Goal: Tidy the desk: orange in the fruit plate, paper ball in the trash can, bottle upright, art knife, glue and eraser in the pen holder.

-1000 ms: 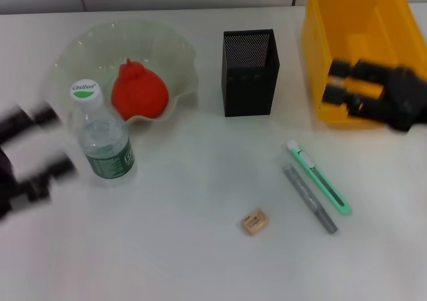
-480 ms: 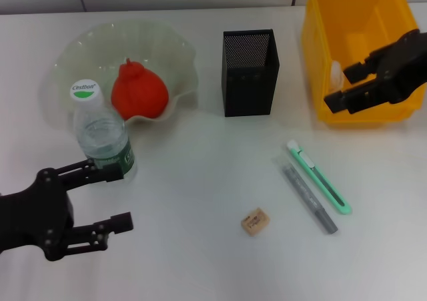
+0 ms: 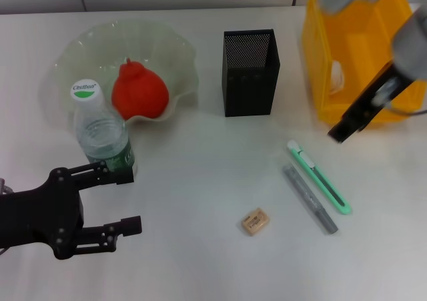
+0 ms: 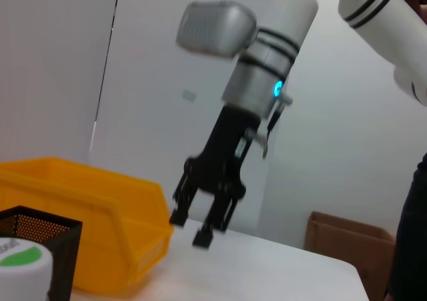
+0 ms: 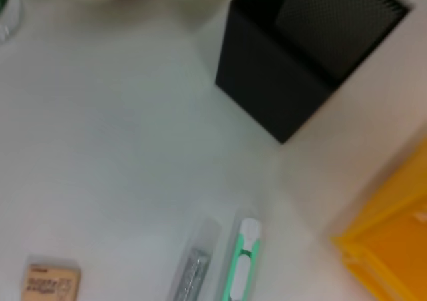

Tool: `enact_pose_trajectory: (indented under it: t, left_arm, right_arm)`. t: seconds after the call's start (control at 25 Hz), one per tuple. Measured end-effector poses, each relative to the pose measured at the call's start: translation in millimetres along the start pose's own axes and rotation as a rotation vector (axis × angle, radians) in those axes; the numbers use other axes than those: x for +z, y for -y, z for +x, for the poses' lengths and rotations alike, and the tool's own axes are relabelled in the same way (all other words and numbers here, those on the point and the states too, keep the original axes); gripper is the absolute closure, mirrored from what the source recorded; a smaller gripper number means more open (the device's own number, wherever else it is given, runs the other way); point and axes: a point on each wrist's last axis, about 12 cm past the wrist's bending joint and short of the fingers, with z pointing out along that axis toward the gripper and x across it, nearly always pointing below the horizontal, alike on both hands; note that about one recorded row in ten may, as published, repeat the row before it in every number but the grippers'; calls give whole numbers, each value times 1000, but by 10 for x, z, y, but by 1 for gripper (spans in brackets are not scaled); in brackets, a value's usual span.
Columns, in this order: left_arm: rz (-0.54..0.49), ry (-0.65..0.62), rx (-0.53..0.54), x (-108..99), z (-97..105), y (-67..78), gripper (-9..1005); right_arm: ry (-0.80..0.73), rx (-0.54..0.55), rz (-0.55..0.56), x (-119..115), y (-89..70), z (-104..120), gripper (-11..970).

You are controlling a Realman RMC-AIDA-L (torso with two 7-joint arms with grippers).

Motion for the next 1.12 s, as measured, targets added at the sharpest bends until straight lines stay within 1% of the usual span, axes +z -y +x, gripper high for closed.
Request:
enact_pose_trajectory:
  t: [0.16, 0.28, 0.32, 0.48, 0.64, 0.68, 1.12]
  left_arm:
    - [-6, -4, 0, 1, 3, -8, 212]
    - [-16, -11, 0, 4, 12, -21, 212]
    - [-20, -13, 0, 8, 15, -25, 212]
    - [-30, -19, 1, 21, 27, -36, 212]
    - [-41, -26, -1, 23, 37, -48, 212]
    - [-45, -27, -2, 22, 39, -51, 212]
    - [-49, -26, -15, 20, 68, -32, 212]
  right_arm:
    - [-26, -21, 1, 299, -79, -62, 305]
    - [-18, -8, -35, 471, -110, -80, 304]
    - [-18, -8, -35, 471, -110, -80, 304]
    - [-20, 14, -56, 625, -116, -61, 305]
    - [-24, 24, -56, 704, -112, -35, 308]
    - [-32, 23, -57, 741, -119, -21, 315]
    - [-19, 26, -50, 855, -115, -14, 397]
